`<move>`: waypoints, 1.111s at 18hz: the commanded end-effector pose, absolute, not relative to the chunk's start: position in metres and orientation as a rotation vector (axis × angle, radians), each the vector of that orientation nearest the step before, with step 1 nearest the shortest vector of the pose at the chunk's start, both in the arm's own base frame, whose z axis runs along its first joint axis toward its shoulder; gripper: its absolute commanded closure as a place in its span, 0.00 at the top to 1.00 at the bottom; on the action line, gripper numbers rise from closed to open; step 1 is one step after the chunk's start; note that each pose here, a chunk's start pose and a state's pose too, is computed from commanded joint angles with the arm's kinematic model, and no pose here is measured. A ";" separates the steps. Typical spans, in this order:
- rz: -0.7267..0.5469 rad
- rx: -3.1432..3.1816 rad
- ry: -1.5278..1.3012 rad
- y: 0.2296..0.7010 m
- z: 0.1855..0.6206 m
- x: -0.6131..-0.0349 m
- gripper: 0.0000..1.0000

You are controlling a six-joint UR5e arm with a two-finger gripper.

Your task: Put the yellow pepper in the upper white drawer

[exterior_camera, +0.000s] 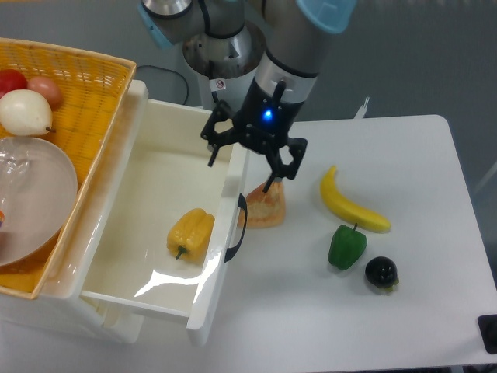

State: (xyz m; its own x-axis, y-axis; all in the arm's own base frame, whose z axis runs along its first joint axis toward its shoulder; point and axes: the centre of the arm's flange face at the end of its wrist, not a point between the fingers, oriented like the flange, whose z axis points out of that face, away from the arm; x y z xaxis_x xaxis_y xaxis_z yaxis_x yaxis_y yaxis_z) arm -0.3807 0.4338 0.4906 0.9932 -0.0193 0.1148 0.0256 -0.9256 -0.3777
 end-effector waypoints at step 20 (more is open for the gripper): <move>0.025 -2.967 0.467 0.407 0.428 -0.450 1.00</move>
